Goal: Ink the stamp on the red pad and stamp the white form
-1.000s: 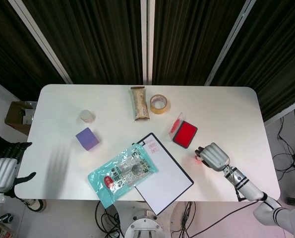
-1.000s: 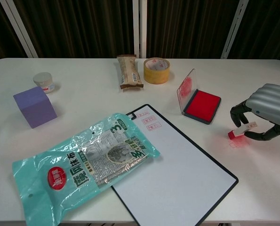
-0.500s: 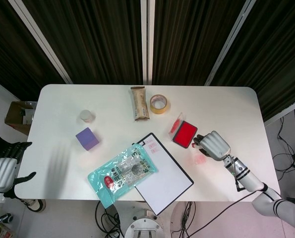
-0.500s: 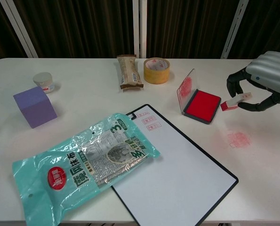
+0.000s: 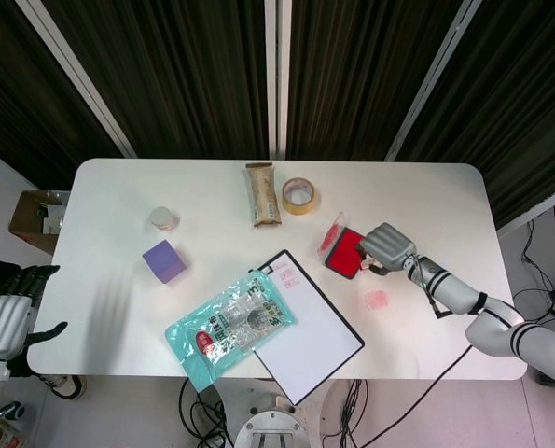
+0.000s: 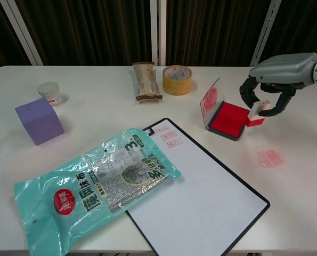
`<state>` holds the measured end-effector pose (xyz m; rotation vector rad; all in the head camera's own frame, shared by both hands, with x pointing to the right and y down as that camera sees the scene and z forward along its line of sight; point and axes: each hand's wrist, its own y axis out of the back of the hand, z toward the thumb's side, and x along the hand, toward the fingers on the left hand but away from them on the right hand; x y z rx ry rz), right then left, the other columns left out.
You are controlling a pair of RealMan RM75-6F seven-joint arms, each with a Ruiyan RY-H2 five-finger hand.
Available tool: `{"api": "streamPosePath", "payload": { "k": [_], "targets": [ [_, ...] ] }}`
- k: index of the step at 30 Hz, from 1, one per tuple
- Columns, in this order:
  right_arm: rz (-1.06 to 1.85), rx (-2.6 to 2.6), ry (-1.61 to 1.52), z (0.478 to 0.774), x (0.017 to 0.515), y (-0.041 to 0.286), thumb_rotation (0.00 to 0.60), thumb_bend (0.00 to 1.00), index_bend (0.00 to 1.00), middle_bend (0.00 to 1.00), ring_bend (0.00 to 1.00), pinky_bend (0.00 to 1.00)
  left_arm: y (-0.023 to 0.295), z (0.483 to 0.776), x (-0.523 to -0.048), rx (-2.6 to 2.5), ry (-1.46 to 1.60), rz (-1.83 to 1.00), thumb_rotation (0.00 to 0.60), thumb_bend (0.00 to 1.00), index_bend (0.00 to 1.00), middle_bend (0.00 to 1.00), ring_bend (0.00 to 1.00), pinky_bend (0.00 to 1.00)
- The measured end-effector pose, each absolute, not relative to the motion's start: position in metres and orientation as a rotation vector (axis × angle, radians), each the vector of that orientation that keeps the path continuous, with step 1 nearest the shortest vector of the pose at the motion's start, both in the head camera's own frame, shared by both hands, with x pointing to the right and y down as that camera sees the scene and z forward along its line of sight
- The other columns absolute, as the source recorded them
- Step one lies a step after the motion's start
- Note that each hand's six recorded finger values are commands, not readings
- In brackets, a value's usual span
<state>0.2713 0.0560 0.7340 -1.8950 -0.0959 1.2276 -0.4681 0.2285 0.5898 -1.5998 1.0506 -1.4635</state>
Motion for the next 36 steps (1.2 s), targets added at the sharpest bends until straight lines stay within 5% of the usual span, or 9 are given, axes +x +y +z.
{"api": "streamPosePath", "payload": {
  "k": [36],
  "targets": [
    [1.167, -1.921, -0.092, 0.774, 0.249, 0.045, 0.600, 0.47, 1.00, 0.86, 0.87, 1.00, 0.225, 0.590, -0.475, -1.579, 1.056, -1.481, 0.600, 0.00, 0.16, 0.16, 0.13, 0.24]
  ]
}}
